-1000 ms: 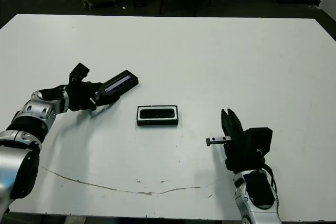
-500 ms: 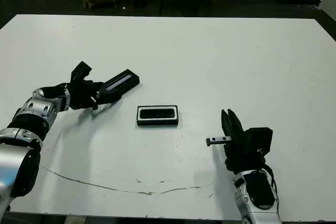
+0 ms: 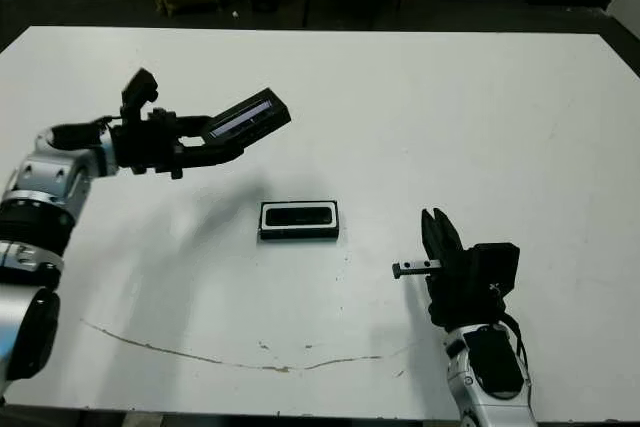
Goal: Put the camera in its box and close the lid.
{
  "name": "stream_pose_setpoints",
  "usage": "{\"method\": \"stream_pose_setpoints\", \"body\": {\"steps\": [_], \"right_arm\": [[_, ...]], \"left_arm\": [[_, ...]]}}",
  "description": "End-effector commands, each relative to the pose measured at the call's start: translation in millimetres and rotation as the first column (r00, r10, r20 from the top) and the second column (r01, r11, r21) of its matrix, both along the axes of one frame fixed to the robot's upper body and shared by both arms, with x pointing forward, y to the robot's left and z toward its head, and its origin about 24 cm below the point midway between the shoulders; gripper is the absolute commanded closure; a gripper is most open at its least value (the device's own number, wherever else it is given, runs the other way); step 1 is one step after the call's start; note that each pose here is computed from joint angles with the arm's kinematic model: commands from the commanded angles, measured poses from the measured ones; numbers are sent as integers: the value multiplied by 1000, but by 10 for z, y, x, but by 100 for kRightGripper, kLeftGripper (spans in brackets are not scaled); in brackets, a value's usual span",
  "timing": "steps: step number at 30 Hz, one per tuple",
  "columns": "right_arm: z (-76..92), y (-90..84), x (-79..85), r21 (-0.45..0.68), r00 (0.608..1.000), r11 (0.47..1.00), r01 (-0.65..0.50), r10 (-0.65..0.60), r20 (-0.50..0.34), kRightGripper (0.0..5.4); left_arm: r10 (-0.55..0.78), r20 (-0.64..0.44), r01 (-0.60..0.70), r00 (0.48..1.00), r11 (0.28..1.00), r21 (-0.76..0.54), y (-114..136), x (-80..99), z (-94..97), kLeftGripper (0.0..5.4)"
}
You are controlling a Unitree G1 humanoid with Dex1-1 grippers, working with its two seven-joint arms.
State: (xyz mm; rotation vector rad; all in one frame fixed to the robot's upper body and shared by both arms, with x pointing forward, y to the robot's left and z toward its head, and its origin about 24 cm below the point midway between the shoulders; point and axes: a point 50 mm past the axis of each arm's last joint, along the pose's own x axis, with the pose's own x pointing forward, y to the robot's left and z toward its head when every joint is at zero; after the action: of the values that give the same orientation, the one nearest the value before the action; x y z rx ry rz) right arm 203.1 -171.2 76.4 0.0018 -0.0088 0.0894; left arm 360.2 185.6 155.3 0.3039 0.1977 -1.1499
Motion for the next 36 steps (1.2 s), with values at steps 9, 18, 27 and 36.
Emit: {"method": "stream_pose_setpoints", "body": {"steps": [9, 18, 27, 36], "right_arm": [[-110, 1, -28, 35, 999, 999, 5, -3, -50, 540], [-129, -4, -29, 33, 999, 999, -7, 9, -49, 540], [-168, -14, -14, 47, 999, 999, -19, 21, -29, 540], [-173, -27, -5, 59, 1000, 998, -20, 21, -22, 540]], "left_arm": [[-258, -52, 263, 965, 949, 173, -281, -62, 148, 288], [-281, -156, 304, 947, 940, 153, -316, -146, -138, 288], [-260, -147, 279, 954, 952, 124, -318, -196, -311, 288], [-226, -180, 249, 957, 962, 117, -333, -210, -408, 288]]}}
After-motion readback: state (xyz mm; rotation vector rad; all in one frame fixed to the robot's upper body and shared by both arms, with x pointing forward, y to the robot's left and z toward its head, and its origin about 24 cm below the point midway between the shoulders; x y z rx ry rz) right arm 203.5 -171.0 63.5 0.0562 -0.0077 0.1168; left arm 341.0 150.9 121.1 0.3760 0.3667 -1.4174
